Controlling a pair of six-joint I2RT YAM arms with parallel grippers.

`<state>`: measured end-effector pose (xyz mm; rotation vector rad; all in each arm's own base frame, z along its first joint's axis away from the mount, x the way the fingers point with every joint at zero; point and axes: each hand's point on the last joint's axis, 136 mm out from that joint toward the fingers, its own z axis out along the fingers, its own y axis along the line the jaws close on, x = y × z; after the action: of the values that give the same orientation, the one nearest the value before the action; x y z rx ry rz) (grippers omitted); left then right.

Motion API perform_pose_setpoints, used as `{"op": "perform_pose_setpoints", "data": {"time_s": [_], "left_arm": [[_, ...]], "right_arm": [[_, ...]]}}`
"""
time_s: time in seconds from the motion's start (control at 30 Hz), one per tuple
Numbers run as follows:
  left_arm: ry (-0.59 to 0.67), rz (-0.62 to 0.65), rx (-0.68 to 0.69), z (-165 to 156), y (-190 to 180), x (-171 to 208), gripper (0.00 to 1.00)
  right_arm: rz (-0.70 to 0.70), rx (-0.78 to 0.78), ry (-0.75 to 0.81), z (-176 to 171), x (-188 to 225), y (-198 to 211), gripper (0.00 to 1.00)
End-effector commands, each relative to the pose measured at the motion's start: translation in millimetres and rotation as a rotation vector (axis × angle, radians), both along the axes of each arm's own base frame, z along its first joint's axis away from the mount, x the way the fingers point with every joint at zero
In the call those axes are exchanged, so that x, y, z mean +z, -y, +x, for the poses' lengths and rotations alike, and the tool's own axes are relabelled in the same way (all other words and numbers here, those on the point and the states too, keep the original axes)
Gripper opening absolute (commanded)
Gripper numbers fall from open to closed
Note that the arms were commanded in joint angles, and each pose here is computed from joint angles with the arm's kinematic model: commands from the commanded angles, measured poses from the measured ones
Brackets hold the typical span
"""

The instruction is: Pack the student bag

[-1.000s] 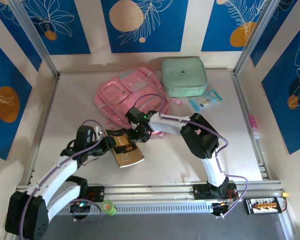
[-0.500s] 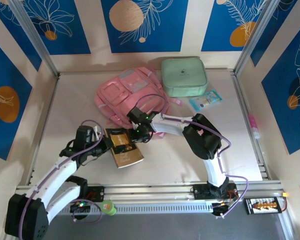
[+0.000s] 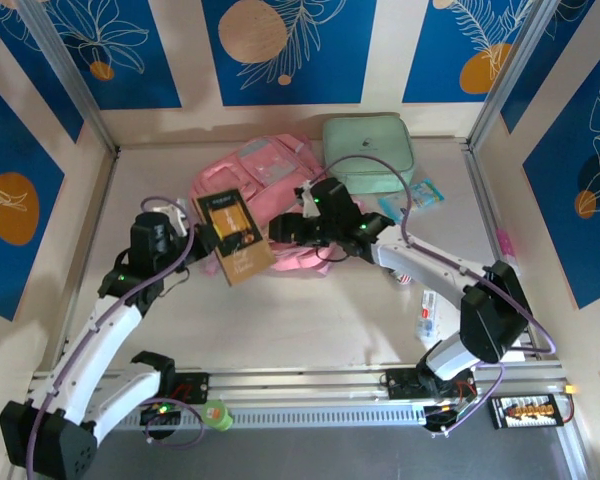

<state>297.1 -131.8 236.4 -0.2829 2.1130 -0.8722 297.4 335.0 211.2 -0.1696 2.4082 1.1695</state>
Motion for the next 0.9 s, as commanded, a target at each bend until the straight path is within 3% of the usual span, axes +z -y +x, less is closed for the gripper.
{"op": "perform_pose_setpoints", "data": {"time_s": [0.0, 0.23, 0.33, 0.5, 0.87], "left_arm": [[0.225, -0.139, 0.038, 36.0, 8.9, 63.6, 0.0], [0.241, -0.366, 0.163, 79.0, 13.9, 89.2, 0.0], [0.18, -0.398, 0.244, 91.1, 8.5, 84.1, 0.0], [0.177, -0.504, 0.259, 102.3, 16.3, 97.2, 0.0], [0.183, -0.553, 0.25, 123.6, 31.8, 104.9, 0.0]], "right_arm": [[0.195, -0.016, -0.084, -1.7, 28.7, 4.3, 0.67], [0.412, -0.075, -0.162, 3.9, 53.4, 23.3, 0.82], [0.496, -0.104, -0.215, 12.8, 51.2, 22.2, 0.85], [0.629, -0.092, -0.351, 25.9, 47.1, 3.7, 0.89], [0.757, -0.079, -0.375, 50.0, 55.8, -29.8, 0.92]]}}
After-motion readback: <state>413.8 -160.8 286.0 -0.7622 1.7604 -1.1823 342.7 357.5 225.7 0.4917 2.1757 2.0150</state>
